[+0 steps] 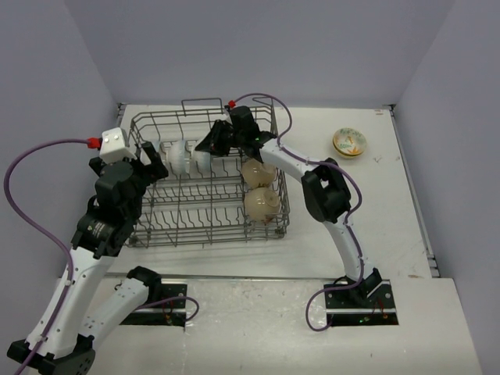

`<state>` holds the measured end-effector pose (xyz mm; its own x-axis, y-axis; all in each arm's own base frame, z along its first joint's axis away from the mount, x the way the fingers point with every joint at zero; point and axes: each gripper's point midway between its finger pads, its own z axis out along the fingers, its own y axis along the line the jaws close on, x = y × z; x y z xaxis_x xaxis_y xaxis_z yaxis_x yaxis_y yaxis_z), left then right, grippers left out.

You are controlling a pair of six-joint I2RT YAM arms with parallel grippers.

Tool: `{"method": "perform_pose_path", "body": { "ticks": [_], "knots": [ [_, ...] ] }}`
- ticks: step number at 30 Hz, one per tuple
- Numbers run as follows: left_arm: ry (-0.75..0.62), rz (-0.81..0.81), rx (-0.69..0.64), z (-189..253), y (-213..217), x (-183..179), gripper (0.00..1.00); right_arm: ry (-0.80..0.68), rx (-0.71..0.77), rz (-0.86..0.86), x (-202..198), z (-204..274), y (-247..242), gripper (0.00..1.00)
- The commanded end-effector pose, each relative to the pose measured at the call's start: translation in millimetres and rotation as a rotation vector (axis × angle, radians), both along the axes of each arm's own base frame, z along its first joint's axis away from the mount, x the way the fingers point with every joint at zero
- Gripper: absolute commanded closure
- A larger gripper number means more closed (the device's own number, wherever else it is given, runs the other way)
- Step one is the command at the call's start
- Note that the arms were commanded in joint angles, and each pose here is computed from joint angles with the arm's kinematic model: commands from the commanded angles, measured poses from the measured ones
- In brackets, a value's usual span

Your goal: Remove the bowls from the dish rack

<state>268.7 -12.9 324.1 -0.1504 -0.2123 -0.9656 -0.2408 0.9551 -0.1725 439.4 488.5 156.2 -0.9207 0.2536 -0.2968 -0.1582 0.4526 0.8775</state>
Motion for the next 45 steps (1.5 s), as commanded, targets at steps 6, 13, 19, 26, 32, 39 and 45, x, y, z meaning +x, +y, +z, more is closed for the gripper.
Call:
{"method": "perform_pose_path", "body": {
  "ticks": [6,13,19,26,32,39,45],
  "knots": [
    [-0.026,0.004,0.015,4,1,3,0.0,-0.179,0.277,-0.005,0,117,5,1.0],
    [-0.026,0.004,0.016,3,1,3,0.0,-0.265,0.364,-0.023,-4,166,-6,1.0],
    [-0.028,0.008,0.017,3,1,3,0.0,-0.3,0.431,-0.028,-10,191,-13,1.0],
    [-0.025,0.004,0.017,3,0,4,0.0,-0.321,0.481,-0.051,-14,212,-21,1.0],
    [-0.022,0.005,0.02,2,0,5,0.0,-0.337,0.493,-0.059,-16,226,-27,1.0],
    [-0.02,0.003,0.02,1,0,5,0.0,-0.368,0.537,-0.065,-24,247,-37,1.0],
    [-0.023,0.006,0.021,2,1,4,0.0,-0.385,0.559,-0.061,-27,260,-40,1.0]
  ]
}}
